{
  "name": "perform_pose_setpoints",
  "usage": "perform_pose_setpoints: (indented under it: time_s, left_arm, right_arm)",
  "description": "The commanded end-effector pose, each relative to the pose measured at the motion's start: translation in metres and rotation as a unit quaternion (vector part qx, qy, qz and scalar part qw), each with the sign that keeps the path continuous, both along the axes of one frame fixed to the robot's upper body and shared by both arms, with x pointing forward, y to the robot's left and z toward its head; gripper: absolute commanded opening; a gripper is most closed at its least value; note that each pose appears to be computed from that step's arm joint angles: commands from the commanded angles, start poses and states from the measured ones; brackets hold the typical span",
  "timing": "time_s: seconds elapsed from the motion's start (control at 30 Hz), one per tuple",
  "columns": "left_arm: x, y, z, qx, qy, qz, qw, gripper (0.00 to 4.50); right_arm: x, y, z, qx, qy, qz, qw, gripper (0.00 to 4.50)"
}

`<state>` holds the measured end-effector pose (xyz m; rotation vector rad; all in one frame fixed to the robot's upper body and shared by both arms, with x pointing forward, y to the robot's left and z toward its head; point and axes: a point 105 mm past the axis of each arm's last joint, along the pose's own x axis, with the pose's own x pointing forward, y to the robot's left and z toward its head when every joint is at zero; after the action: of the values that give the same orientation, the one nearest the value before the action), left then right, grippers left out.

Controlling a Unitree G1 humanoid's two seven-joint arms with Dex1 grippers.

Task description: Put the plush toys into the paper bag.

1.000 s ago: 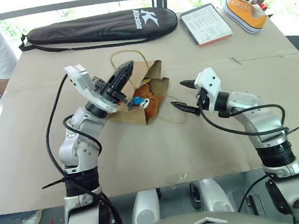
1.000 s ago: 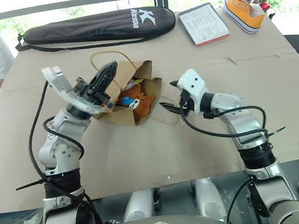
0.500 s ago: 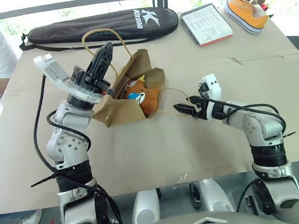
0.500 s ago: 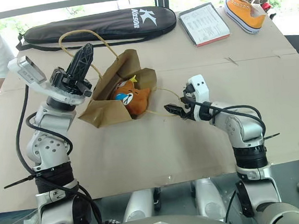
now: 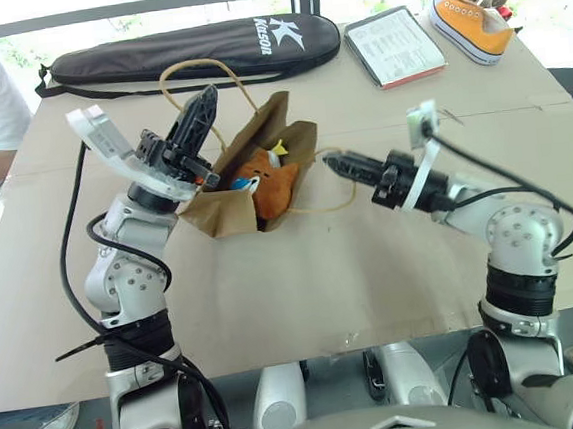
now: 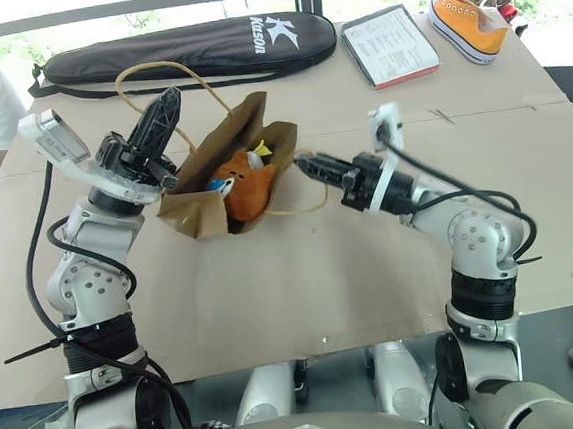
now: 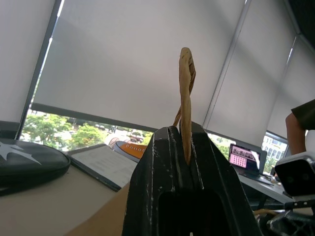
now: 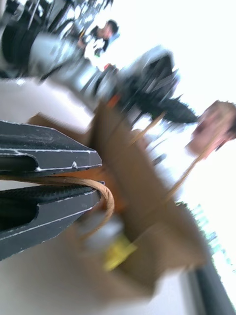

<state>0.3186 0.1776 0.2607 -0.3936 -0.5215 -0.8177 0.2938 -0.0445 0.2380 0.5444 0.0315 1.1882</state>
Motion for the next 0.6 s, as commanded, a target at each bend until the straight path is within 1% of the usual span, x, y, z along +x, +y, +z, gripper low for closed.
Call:
perform_pose_setpoints:
  time_s: [0.03,0.07,0.1,0.17,0.2,0.27,0.37,0.43,0.47,0.5,0.53,0.6]
  left_arm:
    - [0.006,0.012,0.016,0.007,0.01,-0.013,1.0,0.0]
    - [0.012,0.012,0.012,0.022,0.03,-0.011,0.999,0.0]
    - [0.02,0.01,0.001,0.056,0.052,-0.004,0.997,0.0]
    - [0.034,0.008,-0.016,0.083,0.09,0.01,0.992,0.0]
    - [0.038,0.008,-0.02,0.088,0.1,0.015,0.991,0.0]
    - [0.043,0.005,-0.023,0.101,0.105,0.022,0.989,0.0]
    - [0.049,-0.001,-0.035,0.144,0.122,0.023,0.982,0.0]
    - [0.049,-0.003,-0.036,0.154,0.119,0.021,0.981,0.0]
    - [0.048,-0.004,-0.026,0.143,0.103,0.017,0.984,0.0]
    - [0.049,-0.004,-0.017,0.136,0.094,0.015,0.986,0.0]
    - [0.052,-0.003,-0.015,0.141,0.094,0.018,0.985,0.0]
    - [0.054,0.0,-0.012,0.145,0.086,0.016,0.985,0.0]
  right_arm:
    - [-0.012,-0.002,0.052,0.023,-0.073,-0.017,0.997,0.15]
    - [-0.01,-0.003,0.059,0.025,-0.074,-0.031,0.996,0.15]
    - [-0.004,-0.006,0.062,0.015,-0.065,-0.054,0.996,0.15]
    - [0.009,-0.011,0.046,-0.046,-0.035,-0.102,0.993,0.15]
    - [0.014,-0.014,0.038,-0.065,-0.022,-0.12,0.99,0.15]
    - [0.023,-0.02,0.03,-0.071,0.01,-0.152,0.986,0.15]
    - [0.031,-0.029,0.024,-0.085,0.03,-0.197,0.976,0.15]
    - [0.034,-0.033,0.024,-0.083,0.037,-0.21,0.974,0.15]
    - [0.036,-0.036,0.026,-0.091,0.03,-0.22,0.971,0.15]
    - [0.035,-0.037,0.036,-0.086,0.018,-0.221,0.971,0.15]
    - [0.034,-0.039,0.043,-0.082,0.01,-0.221,0.972,0.15]
    - [0.031,-0.036,0.061,-0.035,0.006,-0.2,0.979,0.15]
